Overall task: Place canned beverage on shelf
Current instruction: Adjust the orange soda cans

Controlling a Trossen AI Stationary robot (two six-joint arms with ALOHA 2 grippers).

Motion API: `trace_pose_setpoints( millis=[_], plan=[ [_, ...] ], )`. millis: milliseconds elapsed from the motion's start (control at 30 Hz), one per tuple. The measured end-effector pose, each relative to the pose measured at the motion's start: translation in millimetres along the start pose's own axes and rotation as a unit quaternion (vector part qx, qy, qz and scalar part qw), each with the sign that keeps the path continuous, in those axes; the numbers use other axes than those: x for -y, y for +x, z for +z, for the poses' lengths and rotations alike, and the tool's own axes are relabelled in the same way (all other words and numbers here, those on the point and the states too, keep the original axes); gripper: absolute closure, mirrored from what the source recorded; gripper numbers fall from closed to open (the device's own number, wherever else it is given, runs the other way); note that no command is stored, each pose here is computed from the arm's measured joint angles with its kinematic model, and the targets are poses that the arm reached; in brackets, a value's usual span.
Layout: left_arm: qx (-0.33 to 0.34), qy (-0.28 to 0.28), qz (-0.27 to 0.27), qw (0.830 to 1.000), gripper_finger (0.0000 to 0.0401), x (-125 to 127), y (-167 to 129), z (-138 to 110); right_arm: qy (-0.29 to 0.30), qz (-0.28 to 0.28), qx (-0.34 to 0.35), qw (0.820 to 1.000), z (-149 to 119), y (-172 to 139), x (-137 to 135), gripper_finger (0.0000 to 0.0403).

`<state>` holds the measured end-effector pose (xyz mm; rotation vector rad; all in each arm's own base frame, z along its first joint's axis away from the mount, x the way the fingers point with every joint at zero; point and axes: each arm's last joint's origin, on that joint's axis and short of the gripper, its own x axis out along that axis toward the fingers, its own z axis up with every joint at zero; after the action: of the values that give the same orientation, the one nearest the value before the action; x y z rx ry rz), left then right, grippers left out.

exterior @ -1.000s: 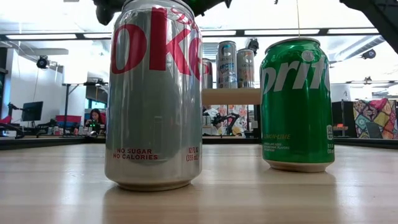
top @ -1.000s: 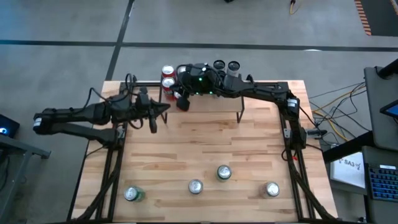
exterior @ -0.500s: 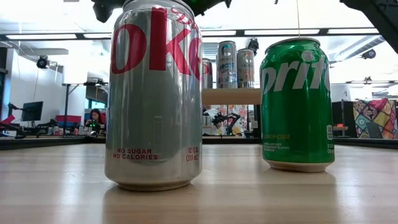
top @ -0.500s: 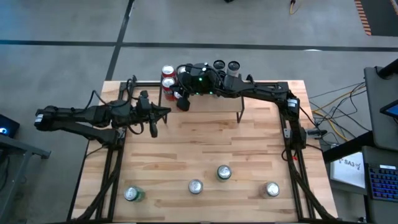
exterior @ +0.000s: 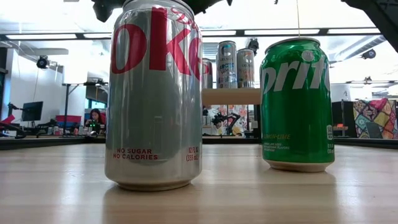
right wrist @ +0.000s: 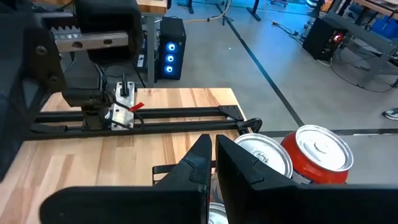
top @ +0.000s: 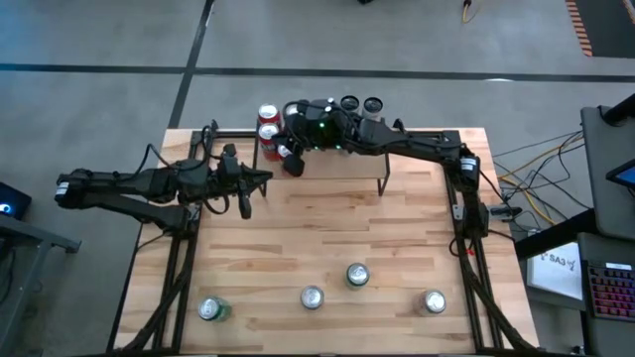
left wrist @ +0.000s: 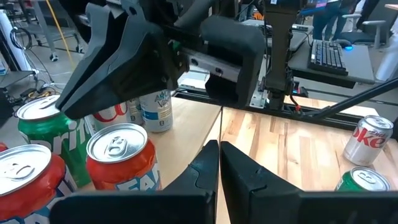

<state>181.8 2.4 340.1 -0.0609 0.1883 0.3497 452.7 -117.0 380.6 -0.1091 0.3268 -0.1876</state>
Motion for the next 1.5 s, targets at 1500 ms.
trace_pose_setpoints(
  millis=[1500],
  plan=[
    [-0.055,0.068,0.041,0.995,0.0401,-49.7,1.8,-5.6,-0.002,0.031,-0.089,0.996,6.6,-45.4,0.1,0.0390]
  ],
)
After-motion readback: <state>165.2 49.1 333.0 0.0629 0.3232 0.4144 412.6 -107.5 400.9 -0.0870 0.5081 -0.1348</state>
